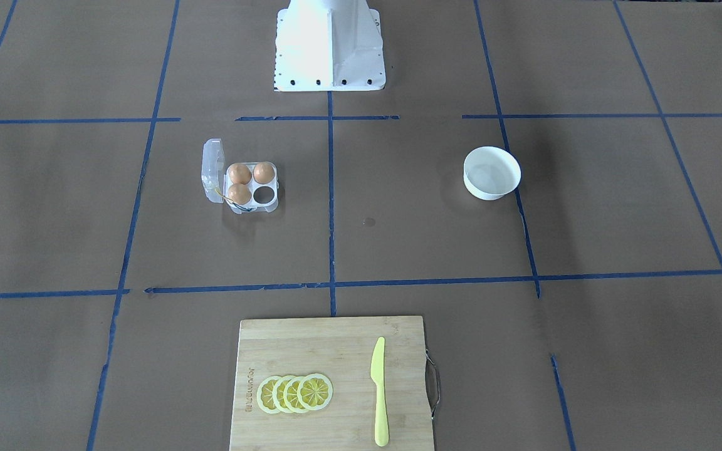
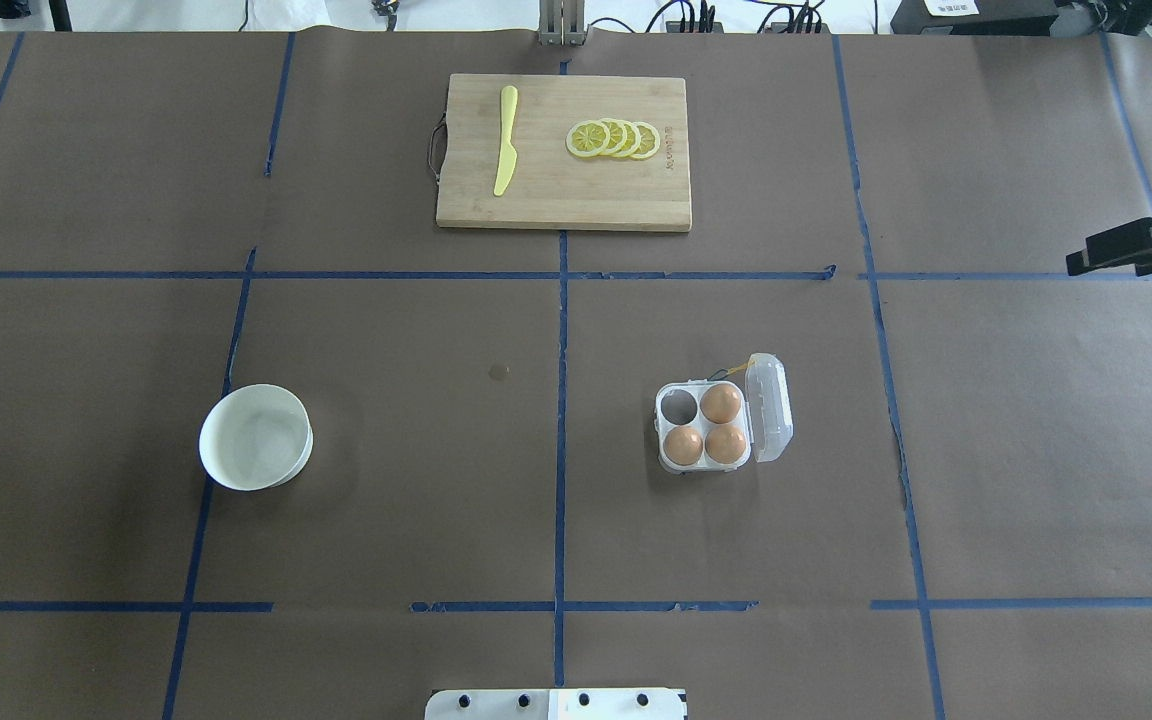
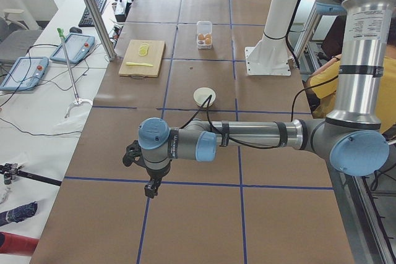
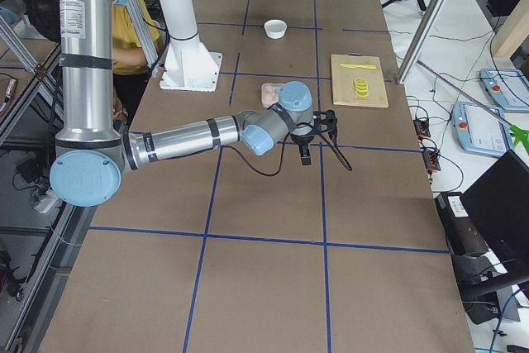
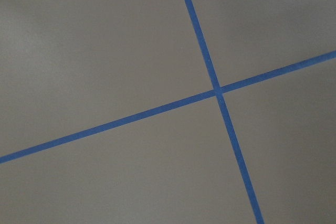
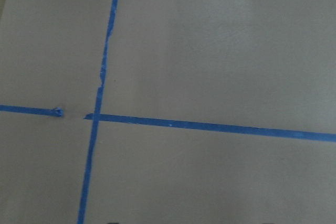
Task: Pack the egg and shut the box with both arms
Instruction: 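Move the right gripper to the open carton lid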
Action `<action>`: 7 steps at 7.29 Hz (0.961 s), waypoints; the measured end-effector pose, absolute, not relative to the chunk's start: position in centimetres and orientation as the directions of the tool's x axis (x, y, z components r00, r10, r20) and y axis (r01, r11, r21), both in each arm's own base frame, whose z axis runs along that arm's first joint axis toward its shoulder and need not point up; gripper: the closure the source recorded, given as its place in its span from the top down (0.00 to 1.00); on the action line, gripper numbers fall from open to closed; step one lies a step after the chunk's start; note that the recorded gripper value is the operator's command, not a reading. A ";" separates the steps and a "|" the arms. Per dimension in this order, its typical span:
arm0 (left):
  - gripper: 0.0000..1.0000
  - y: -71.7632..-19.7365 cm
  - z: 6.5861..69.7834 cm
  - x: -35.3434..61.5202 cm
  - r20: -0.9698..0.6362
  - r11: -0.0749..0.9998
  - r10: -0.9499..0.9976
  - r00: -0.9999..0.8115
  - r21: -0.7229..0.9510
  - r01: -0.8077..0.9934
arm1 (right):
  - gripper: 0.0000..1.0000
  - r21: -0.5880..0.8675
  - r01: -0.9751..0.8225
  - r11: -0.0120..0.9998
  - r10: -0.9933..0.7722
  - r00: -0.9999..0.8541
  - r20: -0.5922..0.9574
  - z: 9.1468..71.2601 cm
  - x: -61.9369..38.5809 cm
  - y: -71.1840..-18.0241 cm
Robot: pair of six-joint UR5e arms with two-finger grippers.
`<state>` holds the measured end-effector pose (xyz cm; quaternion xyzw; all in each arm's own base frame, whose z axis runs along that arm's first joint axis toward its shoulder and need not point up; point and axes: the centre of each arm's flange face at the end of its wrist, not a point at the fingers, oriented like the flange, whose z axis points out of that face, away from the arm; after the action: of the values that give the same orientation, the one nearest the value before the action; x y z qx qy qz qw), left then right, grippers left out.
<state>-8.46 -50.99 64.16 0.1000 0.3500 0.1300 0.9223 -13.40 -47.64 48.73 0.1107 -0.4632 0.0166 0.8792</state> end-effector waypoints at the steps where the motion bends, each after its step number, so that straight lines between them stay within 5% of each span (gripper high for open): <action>1: 1.00 -51.2 63.6 -8.5 -0.616 0.943 0.317 0.721 0.286 -0.170 | 0.66 0.152 -0.126 0.980 -0.060 0.545 0.836 47.9 -15.5 -46.4; 2: 1.00 -51.4 63.1 -8.5 -0.614 0.939 0.325 0.719 0.298 -0.170 | 0.40 0.127 -0.110 0.986 -0.050 0.530 0.847 47.2 -17.5 -44.8; 3: 1.00 -51.5 62.6 -8.4 -0.619 0.936 0.333 0.711 0.310 -0.168 | 0.31 0.096 -0.104 0.990 -0.029 0.514 0.857 45.5 -20.2 -42.9; 4: 1.00 -51.5 62.1 -8.2 -0.630 0.933 0.340 0.698 0.320 -0.165 | 0.09 0.067 -0.105 0.992 -0.006 0.500 0.866 43.4 -23.5 -41.2; 5: 1.00 -51.5 61.8 -8.1 -0.636 0.931 0.344 0.690 0.327 -0.163 | 0.00 0.055 -0.103 0.993 0.001 0.483 0.875 41.3 -26.7 -40.1; 7: 1.00 -51.6 61.6 -8.0 -0.639 0.928 0.350 0.685 0.334 -0.162 | 0.00 0.039 -0.114 0.993 0.014 0.434 0.901 36.7 -32.8 -38.8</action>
<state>-8.03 -51.57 61.56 0.1264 0.3708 0.1408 0.9092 -32.76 -38.84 36.72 0.0471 -0.5306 0.0380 0.8455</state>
